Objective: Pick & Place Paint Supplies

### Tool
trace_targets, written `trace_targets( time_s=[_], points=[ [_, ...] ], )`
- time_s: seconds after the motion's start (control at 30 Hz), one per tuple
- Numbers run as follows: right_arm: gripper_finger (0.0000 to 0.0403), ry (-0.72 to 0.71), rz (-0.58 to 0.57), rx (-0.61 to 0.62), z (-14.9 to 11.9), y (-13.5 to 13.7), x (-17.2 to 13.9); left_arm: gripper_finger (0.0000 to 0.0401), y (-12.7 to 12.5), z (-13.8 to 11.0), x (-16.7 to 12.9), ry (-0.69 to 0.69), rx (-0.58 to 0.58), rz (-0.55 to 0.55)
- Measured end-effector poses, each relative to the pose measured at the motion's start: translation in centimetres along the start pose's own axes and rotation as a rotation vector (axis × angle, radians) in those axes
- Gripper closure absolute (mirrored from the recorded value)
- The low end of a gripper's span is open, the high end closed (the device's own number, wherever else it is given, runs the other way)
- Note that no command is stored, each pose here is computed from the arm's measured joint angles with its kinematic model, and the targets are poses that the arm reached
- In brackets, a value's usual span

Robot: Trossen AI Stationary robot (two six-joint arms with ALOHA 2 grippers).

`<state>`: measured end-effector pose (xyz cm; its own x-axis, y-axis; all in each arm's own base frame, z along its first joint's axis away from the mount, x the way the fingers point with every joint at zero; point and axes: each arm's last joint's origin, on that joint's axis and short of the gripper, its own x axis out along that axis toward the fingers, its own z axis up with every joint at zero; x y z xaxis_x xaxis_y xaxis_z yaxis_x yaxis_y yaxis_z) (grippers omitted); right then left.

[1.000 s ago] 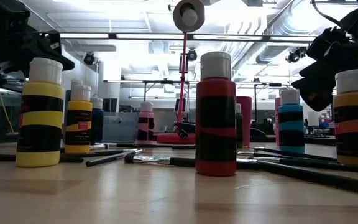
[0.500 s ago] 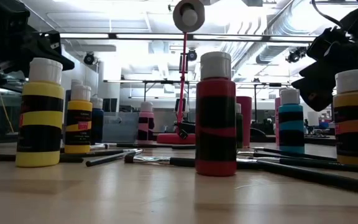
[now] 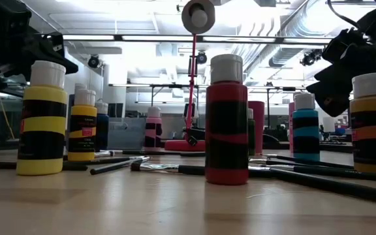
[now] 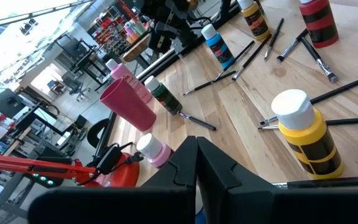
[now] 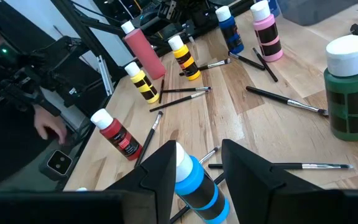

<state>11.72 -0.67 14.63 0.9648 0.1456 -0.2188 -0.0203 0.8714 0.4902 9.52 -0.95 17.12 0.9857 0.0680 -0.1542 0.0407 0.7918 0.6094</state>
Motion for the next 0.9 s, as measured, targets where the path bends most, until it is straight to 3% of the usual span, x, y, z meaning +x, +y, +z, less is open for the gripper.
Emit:
trace_targets(
  time_s=[0.47,0.9],
  points=[
    [0.0280,0.000,0.000,0.000,-0.01,0.00,0.00,0.0398,0.01,0.02,0.00,-0.002,-0.001,0.002],
    [0.0280,0.000,0.000,0.000,0.00,0.00,0.00,0.0398,0.60,0.85,-0.01,-0.102,-0.061,0.064]
  ],
)
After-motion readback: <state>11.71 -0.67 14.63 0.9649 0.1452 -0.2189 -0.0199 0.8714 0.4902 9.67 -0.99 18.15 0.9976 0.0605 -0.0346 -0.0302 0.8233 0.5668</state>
